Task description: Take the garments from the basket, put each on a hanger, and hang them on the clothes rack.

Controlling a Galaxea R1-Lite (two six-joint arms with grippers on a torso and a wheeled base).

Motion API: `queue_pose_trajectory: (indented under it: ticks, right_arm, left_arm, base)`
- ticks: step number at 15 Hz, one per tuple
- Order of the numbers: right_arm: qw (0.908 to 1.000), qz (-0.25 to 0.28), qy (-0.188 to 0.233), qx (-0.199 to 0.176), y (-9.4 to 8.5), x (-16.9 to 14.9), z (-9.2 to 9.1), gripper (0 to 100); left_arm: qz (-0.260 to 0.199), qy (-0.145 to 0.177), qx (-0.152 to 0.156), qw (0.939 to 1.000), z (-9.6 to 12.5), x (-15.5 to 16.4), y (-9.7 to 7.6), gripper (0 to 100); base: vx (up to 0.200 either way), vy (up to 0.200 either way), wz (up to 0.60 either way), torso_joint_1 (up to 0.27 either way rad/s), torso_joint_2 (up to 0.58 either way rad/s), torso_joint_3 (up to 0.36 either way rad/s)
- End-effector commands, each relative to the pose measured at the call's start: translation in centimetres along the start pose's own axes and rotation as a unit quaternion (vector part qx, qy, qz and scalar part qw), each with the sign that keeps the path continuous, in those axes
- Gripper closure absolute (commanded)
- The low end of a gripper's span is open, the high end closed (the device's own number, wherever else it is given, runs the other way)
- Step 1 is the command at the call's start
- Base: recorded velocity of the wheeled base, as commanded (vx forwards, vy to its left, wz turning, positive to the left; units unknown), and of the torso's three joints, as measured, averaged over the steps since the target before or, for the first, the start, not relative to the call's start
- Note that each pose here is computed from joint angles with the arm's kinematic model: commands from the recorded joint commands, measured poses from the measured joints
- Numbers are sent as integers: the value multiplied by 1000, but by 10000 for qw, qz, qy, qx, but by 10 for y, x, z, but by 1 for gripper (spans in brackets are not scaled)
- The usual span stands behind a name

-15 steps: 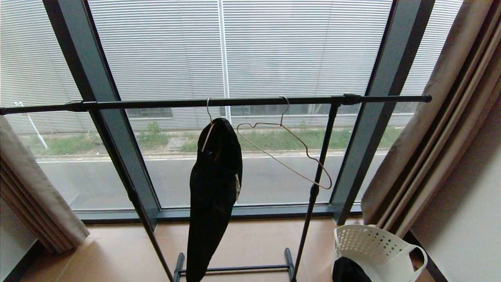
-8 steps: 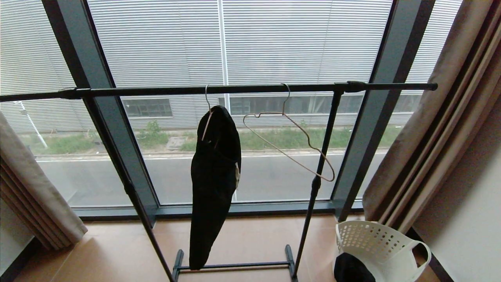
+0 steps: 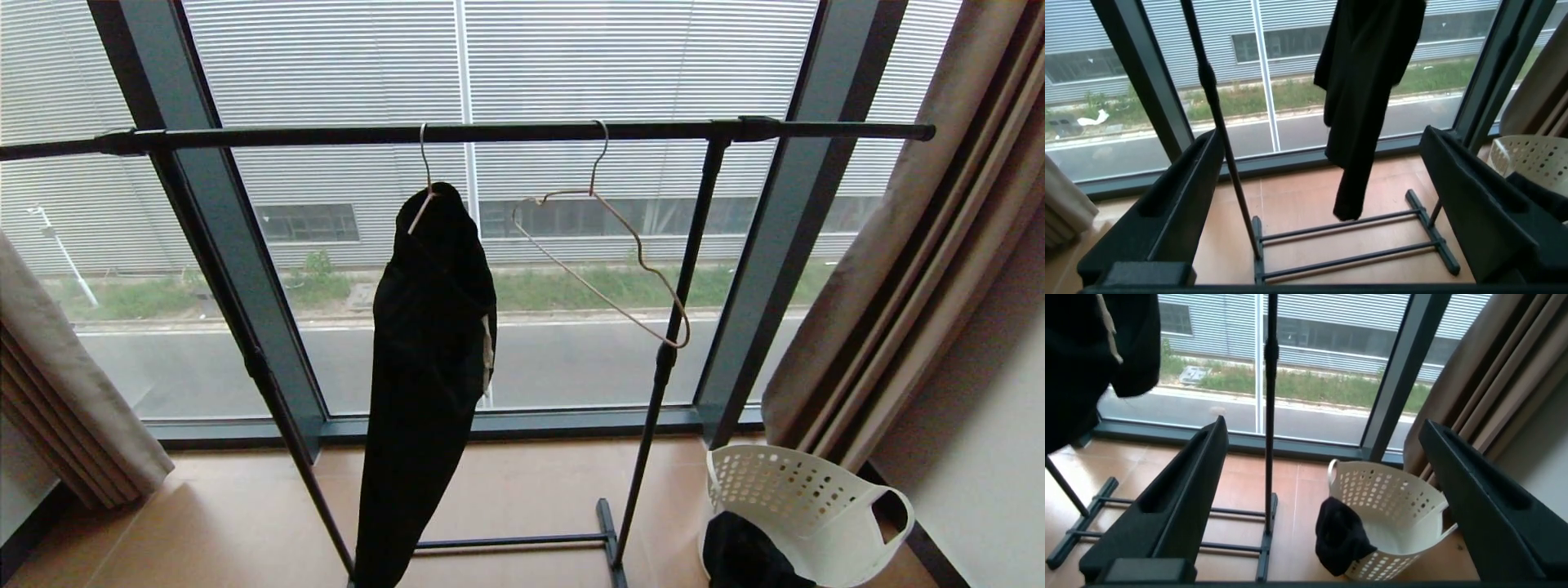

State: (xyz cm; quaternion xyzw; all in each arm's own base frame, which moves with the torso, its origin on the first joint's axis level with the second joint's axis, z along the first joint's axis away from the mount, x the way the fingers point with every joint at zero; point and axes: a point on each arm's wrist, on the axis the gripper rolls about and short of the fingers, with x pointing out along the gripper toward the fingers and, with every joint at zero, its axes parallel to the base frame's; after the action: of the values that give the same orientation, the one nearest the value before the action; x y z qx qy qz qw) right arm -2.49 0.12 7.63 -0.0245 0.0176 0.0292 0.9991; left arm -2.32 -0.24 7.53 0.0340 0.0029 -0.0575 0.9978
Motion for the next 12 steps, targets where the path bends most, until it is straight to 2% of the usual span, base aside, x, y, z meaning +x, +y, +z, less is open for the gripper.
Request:
queue_pose_trajectory:
  ticks: [1,12]
  right_arm:
    - [10000,4,1,-3,0,0,0,0]
    - [10000,4,1,-3,0,0,0,0]
  left_arm:
    - [-1,-3,2,10000,0,0,0,0]
    - [-1,-3,-6,10000,0,0,0,0]
  base:
    - [0,0,0,-217,544,310]
    - [0,0,0,-185,513,325]
